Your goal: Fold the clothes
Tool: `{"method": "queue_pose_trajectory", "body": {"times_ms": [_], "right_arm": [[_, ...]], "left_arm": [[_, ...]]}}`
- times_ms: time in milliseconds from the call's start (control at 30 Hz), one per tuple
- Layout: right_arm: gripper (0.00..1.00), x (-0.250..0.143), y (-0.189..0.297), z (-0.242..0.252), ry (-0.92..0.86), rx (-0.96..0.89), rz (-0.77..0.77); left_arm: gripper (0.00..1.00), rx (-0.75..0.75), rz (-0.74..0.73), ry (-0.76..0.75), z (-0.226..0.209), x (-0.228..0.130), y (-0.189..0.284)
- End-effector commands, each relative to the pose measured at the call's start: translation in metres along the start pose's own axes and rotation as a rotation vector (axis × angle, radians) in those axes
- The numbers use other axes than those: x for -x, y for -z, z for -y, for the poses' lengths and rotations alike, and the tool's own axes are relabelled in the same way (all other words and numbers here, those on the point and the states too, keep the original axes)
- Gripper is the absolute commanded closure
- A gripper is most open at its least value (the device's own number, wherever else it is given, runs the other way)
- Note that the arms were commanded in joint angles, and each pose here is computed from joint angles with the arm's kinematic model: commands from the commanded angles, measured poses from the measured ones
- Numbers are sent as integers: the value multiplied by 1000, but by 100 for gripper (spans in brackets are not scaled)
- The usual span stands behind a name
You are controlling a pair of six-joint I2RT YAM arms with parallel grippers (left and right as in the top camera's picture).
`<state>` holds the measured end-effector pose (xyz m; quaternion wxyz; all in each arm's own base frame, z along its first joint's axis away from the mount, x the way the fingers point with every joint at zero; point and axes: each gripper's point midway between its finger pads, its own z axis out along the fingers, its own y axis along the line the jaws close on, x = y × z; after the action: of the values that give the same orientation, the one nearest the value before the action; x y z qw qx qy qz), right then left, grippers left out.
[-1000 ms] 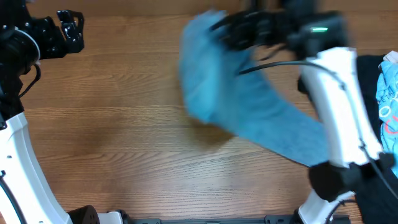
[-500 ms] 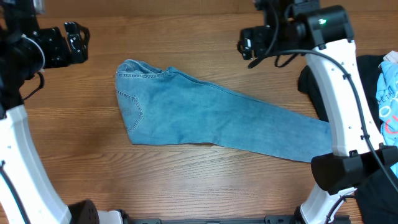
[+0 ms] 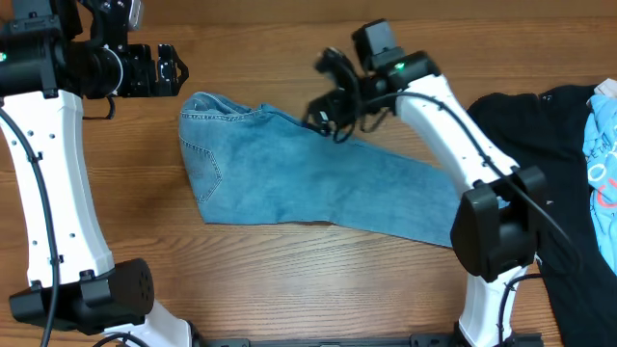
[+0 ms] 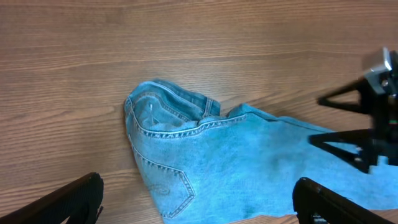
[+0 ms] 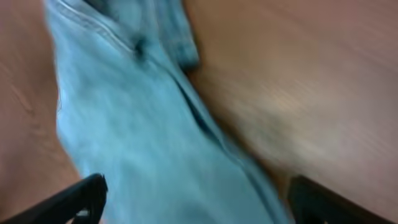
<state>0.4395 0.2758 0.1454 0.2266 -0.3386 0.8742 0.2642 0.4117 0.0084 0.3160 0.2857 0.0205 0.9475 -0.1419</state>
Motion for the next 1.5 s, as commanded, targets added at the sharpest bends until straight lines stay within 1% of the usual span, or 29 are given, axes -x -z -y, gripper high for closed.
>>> {"method": "queue_pose_trajectory", "body": {"times_ms": [0, 33, 133, 200, 367, 433, 467, 500, 533, 567, 600, 633, 667, 767, 867, 900, 967, 1000, 1100, 1133, 1167, 1200, 1233, 1267, 1300, 1367, 1400, 1433, 1467], "right_arm": [[1, 23, -16, -23, 167, 51, 94], [1, 26, -20, -24, 179, 54, 108], [2, 25, -36, -44, 200, 144, 111], [2, 23, -48, -50, 217, 145, 102], [1, 19, -86, -34, 235, 109, 107], [5, 15, -96, -32, 232, 123, 104], [11, 12, -96, -36, 228, 145, 99], [20, 11, -96, -37, 222, 153, 95], [35, 10, -96, -39, 215, 162, 89], [60, 7, -95, -40, 206, 169, 77], [74, 3, -95, -40, 196, 170, 58], [91, 0, -93, -38, 185, 158, 39], [96, -2, -89, -34, 171, 139, 24], [96, 6, -52, -23, 135, 84, 18], [96, 37, 30, -18, 126, 22, 116], [96, 42, 49, -13, 105, -12, 142], [96, 45, 89, 17, 49, -158, 175], [96, 40, 98, 36, 22, -226, 167], [96, 23, 99, 68, -42, -266, 130], [94, 17, 97, 79, -61, -287, 117], [77, 7, 98, 102, -91, -363, 88], [70, -1, 101, 118, -122, -419, 67], [57, -6, 106, 129, -161, -455, 63], [53, -10, 110, 136, -179, -462, 60], [42, -15, 116, 142, -197, -470, 55], [28, -29, 120, 144, -254, -454, 27], [26, -37, 119, 140, -272, -427, 0], [19, -45, 118, 135, -293, -403, -31], [16, -56, 116, 130, -368, -386, -61]], "left_arm": [[0, -27, 10, -31, 9, 0, 6], [0, -37, 10, -31, 11, 0, 6], [0, -36, 10, -31, 11, 0, 6], [0, -35, 13, -33, 11, 1, 6], [0, -57, 13, -31, 15, 1, 6], [0, -70, 13, -30, 17, 1, 6], [0, -70, 14, -30, 17, 1, 6], [0, -70, 14, -31, 17, 1, 6], [0, -70, 15, -31, 17, 1, 6], [0, -70, 18, -32, 17, 2, 6], [0, -69, 21, -33, 17, 2, 6], [0, -69, 21, -34, 17, 3, 6], [0, -69, 21, -34, 17, 3, 6], [0, -68, 21, -34, 16, 3, 6], [0, -59, 29, -39, 15, 5, 6], [0, -58, 34, -41, 15, 6, 6], [0, -58, 38, -43, 14, 7, 5], [0, -58, 38, -42, 14, 7, 5], [0, -59, 35, -41, 14, 7, 3], [0, -59, 33, -40, 13, 7, 3], [0, -59, 28, -38, 12, 7, 0], [0, -61, 20, -34, 12, 6, -2], [0, -62, 11, -30, 11, 5, -4], [0, -65, -3, -25, 10, 3, -8], [0, -70, -26, -20, 10, 0, -15], [0, -99, -87, -17, 15, -7, -37], [0, -110, -106, -20, 19, -9, -45], [0, -126, -133, -27, 24, -11, -57], [0, -143, -159, -37, 31, -14, -69]]}}
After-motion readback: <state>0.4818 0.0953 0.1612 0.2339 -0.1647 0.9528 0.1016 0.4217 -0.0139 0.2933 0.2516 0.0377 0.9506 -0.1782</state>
